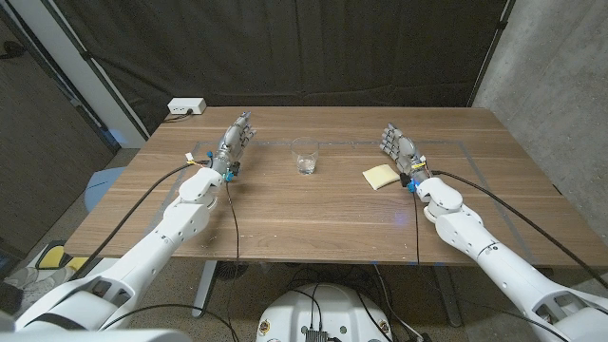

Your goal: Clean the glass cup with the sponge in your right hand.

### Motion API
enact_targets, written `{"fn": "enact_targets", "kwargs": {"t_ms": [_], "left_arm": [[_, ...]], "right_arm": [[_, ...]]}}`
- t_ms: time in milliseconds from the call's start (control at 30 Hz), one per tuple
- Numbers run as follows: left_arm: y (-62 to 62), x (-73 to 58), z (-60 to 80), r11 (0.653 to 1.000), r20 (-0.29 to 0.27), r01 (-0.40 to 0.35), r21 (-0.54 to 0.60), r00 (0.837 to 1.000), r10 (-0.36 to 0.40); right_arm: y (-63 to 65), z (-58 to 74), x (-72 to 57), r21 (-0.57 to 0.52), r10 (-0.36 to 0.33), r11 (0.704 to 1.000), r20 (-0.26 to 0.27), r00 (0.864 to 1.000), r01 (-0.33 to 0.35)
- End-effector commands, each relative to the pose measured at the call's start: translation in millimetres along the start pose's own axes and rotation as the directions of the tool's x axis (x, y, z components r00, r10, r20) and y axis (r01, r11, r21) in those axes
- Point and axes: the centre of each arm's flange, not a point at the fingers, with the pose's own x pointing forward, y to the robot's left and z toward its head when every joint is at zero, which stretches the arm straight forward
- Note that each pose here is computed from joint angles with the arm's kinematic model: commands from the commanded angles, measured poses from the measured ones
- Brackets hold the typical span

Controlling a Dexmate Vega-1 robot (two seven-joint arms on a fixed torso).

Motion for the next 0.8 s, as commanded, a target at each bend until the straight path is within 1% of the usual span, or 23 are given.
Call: {"fn": "enact_targets", "kwargs": {"t_ms": [33, 133, 200, 367, 500, 533, 633, 800], "left_arm": [[31.8, -6.6, -18.3, 0.988, -0.049, 0.146, 0.059, 0.988, -0.143], [28.8, -6.0, -14.3, 0.984, -0.048, 0.159, 0.085, 0.987, -0.155], [27.1, -5.4, -12.8, 0.983, -0.05, 0.164, 0.081, 0.986, -0.161], [22.2, -0.6, -10.0, 0.977, -0.054, 0.198, 0.072, 0.979, -0.195], [17.8, 2.4, -6.7, 0.969, -0.059, 0.234, 0.08, 0.972, -0.229], [17.0, 3.2, -5.8, 0.966, -0.063, 0.245, 0.083, 0.969, -0.24], [14.9, 5.9, -1.9, 0.956, -0.069, 0.275, 0.104, 0.961, -0.269], [11.0, 10.4, 4.7, 0.931, -0.085, 0.334, 0.149, 0.942, -0.324]], "right_arm": [[39.0, 28.2, -18.4, -0.04, -0.086, 0.995, 0.052, 0.995, 0.088], [35.7, 28.6, -15.0, -0.05, -0.074, 0.996, 0.058, 0.996, 0.077], [33.2, 30.3, -12.8, -0.06, -0.068, 0.996, 0.063, 0.996, 0.071], [25.3, 40.0, -8.9, -0.135, -0.059, 0.988, 0.078, 0.995, 0.069], [20.0, 45.3, -6.6, -0.162, -0.072, 0.983, 0.092, 0.993, 0.086], [19.1, 46.4, -6.6, -0.178, -0.064, 0.981, 0.099, 0.993, 0.081], [17.3, 49.4, -6.8, -0.19, -0.073, 0.977, 0.104, 0.992, 0.092], [15.5, 53.7, -10.6, -0.225, -0.082, 0.968, 0.12, 0.989, 0.107]]}}
